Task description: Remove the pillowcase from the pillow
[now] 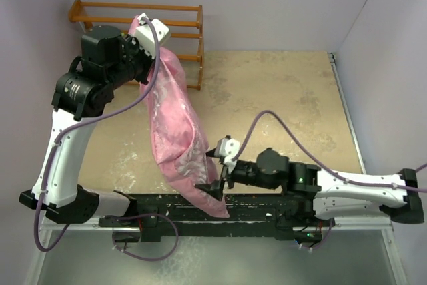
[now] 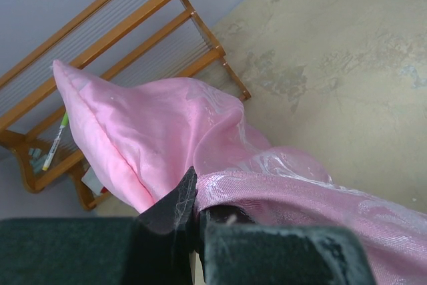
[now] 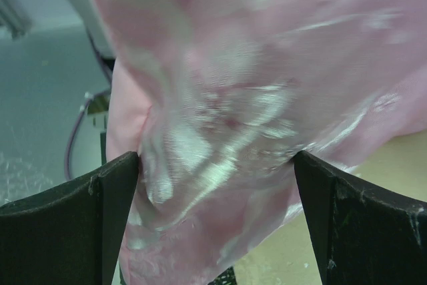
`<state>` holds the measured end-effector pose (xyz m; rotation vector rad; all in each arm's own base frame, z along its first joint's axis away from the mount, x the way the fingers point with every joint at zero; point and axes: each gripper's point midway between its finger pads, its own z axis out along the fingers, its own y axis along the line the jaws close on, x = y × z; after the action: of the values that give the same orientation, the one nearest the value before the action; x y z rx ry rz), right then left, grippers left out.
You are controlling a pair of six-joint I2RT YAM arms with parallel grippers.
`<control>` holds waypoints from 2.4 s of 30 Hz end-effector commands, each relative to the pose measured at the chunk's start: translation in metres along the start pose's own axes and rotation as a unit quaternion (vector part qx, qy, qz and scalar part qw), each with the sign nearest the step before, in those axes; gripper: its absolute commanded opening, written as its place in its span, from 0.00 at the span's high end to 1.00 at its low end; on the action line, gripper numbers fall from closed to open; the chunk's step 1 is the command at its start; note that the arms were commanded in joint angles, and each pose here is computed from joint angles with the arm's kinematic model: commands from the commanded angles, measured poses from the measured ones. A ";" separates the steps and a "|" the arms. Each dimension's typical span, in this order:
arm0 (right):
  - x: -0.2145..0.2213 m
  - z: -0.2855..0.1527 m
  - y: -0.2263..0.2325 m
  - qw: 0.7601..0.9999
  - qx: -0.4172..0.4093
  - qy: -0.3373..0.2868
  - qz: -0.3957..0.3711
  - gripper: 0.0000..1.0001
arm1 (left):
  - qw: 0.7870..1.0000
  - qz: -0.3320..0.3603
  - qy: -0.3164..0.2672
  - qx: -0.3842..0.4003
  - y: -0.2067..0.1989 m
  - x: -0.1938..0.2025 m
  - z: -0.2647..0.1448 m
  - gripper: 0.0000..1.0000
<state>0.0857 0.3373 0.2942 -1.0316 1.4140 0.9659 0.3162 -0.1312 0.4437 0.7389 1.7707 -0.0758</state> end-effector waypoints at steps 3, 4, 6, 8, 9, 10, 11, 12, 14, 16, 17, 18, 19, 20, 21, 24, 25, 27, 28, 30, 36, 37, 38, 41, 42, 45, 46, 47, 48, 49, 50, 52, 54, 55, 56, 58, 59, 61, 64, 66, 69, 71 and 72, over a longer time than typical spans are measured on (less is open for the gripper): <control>-0.024 0.027 0.031 0.998 -0.007 -0.038 -0.041 0.00 | 0.997 -0.018 -0.068 -0.030 0.015 -0.038 -0.011 1.00; -0.021 0.032 0.030 0.999 0.009 -0.031 -0.044 0.00 | 0.997 -0.019 -0.067 -0.029 0.014 -0.038 -0.011 1.00; -0.009 0.042 0.019 0.997 0.060 -0.011 -0.055 0.00 | 0.997 -0.021 -0.067 -0.027 0.014 -0.039 -0.010 1.00; 0.002 0.043 -0.008 0.987 0.148 0.008 -0.056 0.00 | 0.997 -0.023 -0.071 -0.023 0.013 -0.041 -0.013 1.00; 0.004 0.042 -0.019 0.982 0.182 0.011 -0.054 0.01 | 0.997 -0.024 -0.074 -0.020 0.011 -0.042 -0.015 1.00; 0.000 0.041 -0.025 0.978 0.201 0.002 -0.051 0.05 | 0.996 -0.027 -0.078 -0.017 0.010 -0.044 -0.017 1.00; -0.011 0.037 -0.033 0.975 0.216 -0.018 -0.044 0.14 | 0.996 -0.027 -0.082 -0.010 0.008 -0.045 -0.020 1.00; -0.024 0.033 -0.035 0.975 0.215 -0.042 -0.037 0.26 | 0.996 -0.028 -0.085 -0.002 0.004 -0.045 -0.022 1.00; -0.059 0.018 -0.043 0.973 0.206 -0.101 -0.007 0.49 | 0.996 -0.027 -0.089 0.015 -0.002 -0.045 -0.028 1.00; -0.090 0.001 -0.060 0.968 0.207 -0.138 0.031 0.76 | 0.995 -0.024 -0.087 0.029 -0.009 -0.040 -0.031 1.00; -0.102 -0.008 -0.071 0.964 0.215 -0.146 0.052 0.95 | 0.995 -0.023 -0.087 0.033 -0.012 -0.037 -0.033 0.97; -0.108 -0.015 -0.082 0.961 0.226 -0.144 0.066 1.00 | 0.995 -0.019 -0.089 0.038 -0.014 -0.036 -0.036 0.89; -0.124 -0.024 -0.092 0.958 0.235 -0.149 0.070 1.00 | 0.995 -0.016 -0.091 0.044 -0.017 -0.033 -0.038 0.78; -0.137 -0.032 -0.099 0.956 0.240 -0.150 0.070 1.00 | 0.994 -0.012 -0.096 0.052 -0.021 -0.033 -0.042 0.67; -0.142 -0.036 -0.103 0.956 0.246 -0.144 0.068 1.00 | 0.993 -0.009 -0.099 0.060 -0.024 -0.033 -0.044 0.54; -0.159 -0.043 -0.115 0.953 0.268 -0.125 0.066 1.00 | 0.991 -0.004 -0.106 0.083 -0.033 -0.033 -0.053 0.28; -0.163 -0.044 -0.119 0.952 0.275 -0.117 0.066 1.00 | 0.990 -0.003 -0.105 0.090 -0.036 -0.033 -0.054 0.22; -0.168 -0.041 -0.128 0.950 0.290 -0.096 0.063 1.00 | 0.989 0.004 -0.103 0.105 -0.040 -0.032 -0.057 0.15; -0.167 -0.039 -0.133 0.949 0.299 -0.079 0.063 1.00 | 0.988 0.010 -0.103 0.115 -0.044 -0.032 -0.059 0.12; -0.166 -0.033 -0.146 0.944 0.320 -0.044 0.067 1.00 | 0.987 0.023 -0.107 0.119 -0.044 -0.034 -0.063 0.07; -0.191 -0.022 -0.173 0.928 0.364 -0.023 0.077 1.00 | 0.985 0.071 -0.137 0.075 -0.028 -0.045 -0.079 0.01; -0.196 -0.021 -0.176 0.925 0.372 -0.023 0.074 1.00 | 0.984 0.076 -0.145 0.068 -0.026 -0.048 -0.083 0.00; -0.200 -0.019 -0.180 0.922 0.380 -0.021 0.069 1.00 | 0.983 0.080 -0.153 0.059 -0.023 -0.051 -0.088 0.01; -0.207 -0.013 -0.193 0.910 0.411 -0.006 0.058 1.00 | 0.981 0.082 -0.178 0.013 -0.008 -0.060 -0.102 0.01; -0.211 -0.012 -0.198 0.905 0.423 -0.004 0.055 1.00 | 0.980 0.073 -0.185 -0.016 0.002 -0.063 -0.107 0.01; -0.223 -0.013 -0.210 0.888 0.456 -0.006 0.048 1.00 | 0.963 0.030 -0.207 -0.172 0.057 -0.073 -0.126 0.01; -0.228 -0.013 -0.213 0.885 0.463 -0.013 0.049 1.00 | 0.951 0.014 -0.216 -0.220 0.074 -0.076 -0.137 0.01; -0.235 -0.017 -0.216 0.881 0.469 -0.024 0.052 1.00 | 0.944 0.006 -0.223 -0.245 0.082 -0.078 -0.144 0.01; -0.239 -0.018 -0.218 0.878 0.474 -0.033 0.054 1.00 | 0.941 0.007 -0.232 -0.247 0.082 -0.081 -0.149 0.01; -0.243 -0.021 -0.221 0.876 0.478 -0.042 0.056 1.00 | 0.941 0.009 -0.246 -0.230 0.076 -0.085 -0.154 0.01; -0.245 -0.021 -0.222 0.874 0.480 -0.048 0.057 1.00 | 0.946 0.017 -0.262 -0.191 0.062 -0.090 -0.155 0.01; -0.248 -0.020 -0.225 0.872 0.483 -0.054 0.057 1.00 | 0.960 0.044 -0.270 -0.062 0.014 -0.090 -0.150 0.01; -0.245 -0.015 -0.226 0.871 0.486 -0.052 0.059 1.00 | 0.958 0.068 -0.269 0.074 -0.035 -0.088 -0.148 0.01; -0.242 -0.010 -0.227 0.871 0.485 -0.048 0.060 1.00 | 0.950 0.078 -0.271 0.136 -0.056 -0.087 -0.151 0.01; -0.240 -0.005 -0.228 0.872 0.484 -0.046 0.062 1.00 | 0.939 0.083 -0.270 0.195 -0.076 -0.085 -0.152 0.01; -0.235 0.010 -0.229 0.876 0.476 -0.045 0.068 1.00 | 0.929 0.087 -0.249 0.260 -0.096 -0.077 -0.146 0.01; -0.232 0.020 -0.229 0.879 0.469 -0.045 0.072 1.00 | 0.927 0.086 -0.236 0.279 -0.101 -0.072 -0.140 0.01; -0.231 0.042 -0.225 0.890 0.444 -0.049 0.086 1.00 | 0.925 0.089 -0.222 0.297 -0.105 -0.067 -0.131 0.01; -0.227 0.078 -0.217 0.910 0.395 -0.054 0.111 1.00 | 0.925 0.120 -0.219 0.286 -0.102 -0.062 -0.120 0.01; -0.227 0.093 -0.210 0.919 0.368 -0.065 0.130 1.00 | 0.929 0.150 -0.213 0.264 -0.095 -0.055 -0.111 0.01; -0.233 0.107 -0.201 0.927 0.331 -0.086 0.153 1.00 | 0.941 0.186 -0.190 0.212 -0.079 -0.040 -0.092 0.01; -0.243 0.109 -0.194 0.932 0.308 -0.105 0.161 1.00 | 0.948 0.213 -0.168 0.169 -0.065 -0.027 -0.075 0.01; -0.247 0.109 -0.190 0.935 0.296 -0.112 0.163 1.00 | 0.950 0.227 -0.159 0.145 -0.057 -0.020 -0.066 0.01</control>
<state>0.3287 0.3987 0.4602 -0.3152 1.7356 0.4989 0.2104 -0.1811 0.4687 1.2478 1.3254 -0.4143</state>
